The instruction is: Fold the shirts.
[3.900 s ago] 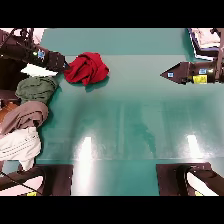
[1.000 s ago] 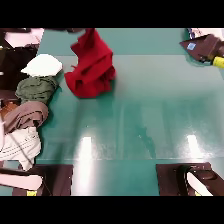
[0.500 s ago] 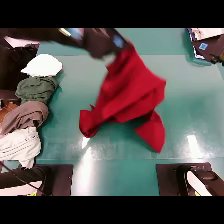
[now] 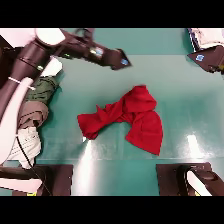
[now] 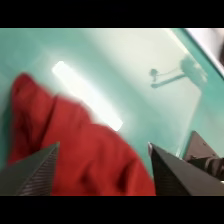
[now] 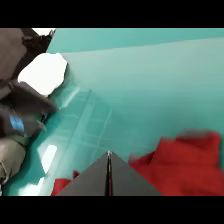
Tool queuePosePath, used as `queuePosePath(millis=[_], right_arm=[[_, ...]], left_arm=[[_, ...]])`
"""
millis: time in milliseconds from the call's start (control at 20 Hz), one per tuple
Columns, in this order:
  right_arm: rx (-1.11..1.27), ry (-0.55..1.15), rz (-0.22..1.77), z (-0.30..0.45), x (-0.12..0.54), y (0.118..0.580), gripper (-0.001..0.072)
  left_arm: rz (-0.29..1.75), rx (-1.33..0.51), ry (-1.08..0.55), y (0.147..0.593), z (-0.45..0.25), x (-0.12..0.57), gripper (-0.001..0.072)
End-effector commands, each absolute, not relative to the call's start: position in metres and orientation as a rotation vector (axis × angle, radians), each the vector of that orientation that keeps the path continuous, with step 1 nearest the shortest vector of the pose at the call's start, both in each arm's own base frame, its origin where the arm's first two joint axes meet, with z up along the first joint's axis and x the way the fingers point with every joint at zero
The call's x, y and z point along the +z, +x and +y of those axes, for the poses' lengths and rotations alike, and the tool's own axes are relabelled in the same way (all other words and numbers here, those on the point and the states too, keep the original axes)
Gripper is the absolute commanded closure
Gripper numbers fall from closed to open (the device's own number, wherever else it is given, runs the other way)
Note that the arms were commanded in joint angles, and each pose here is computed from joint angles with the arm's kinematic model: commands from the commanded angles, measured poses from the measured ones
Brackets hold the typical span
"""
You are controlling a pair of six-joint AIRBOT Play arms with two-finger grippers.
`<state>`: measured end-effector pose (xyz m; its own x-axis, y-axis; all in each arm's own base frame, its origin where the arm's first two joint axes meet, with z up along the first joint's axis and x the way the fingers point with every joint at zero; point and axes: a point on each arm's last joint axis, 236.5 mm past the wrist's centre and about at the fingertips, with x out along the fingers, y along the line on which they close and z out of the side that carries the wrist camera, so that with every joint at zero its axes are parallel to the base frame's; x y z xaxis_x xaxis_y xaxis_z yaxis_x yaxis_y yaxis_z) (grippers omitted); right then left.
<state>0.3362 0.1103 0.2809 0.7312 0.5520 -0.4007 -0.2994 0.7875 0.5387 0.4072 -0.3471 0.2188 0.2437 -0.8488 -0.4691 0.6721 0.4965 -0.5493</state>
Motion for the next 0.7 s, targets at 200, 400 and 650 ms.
queuePosePath(millis=[200,400,650], right_arm=[[0.493,0.462,0.597,0.111,0.278,0.334,0.0693],[0.493,0.461,0.597,0.111,0.278,0.334,0.0694],[0.497,0.451,0.594,0.111,0.278,0.334,0.0693]], left_arm=[[1.175,-0.804,-0.305,0.383,-0.191,0.134,0.0112],[1.338,-0.683,-0.402,0.302,-0.168,0.039,0.0111],[1.442,-0.58,-0.532,0.228,-0.165,-0.032,0.0111]])
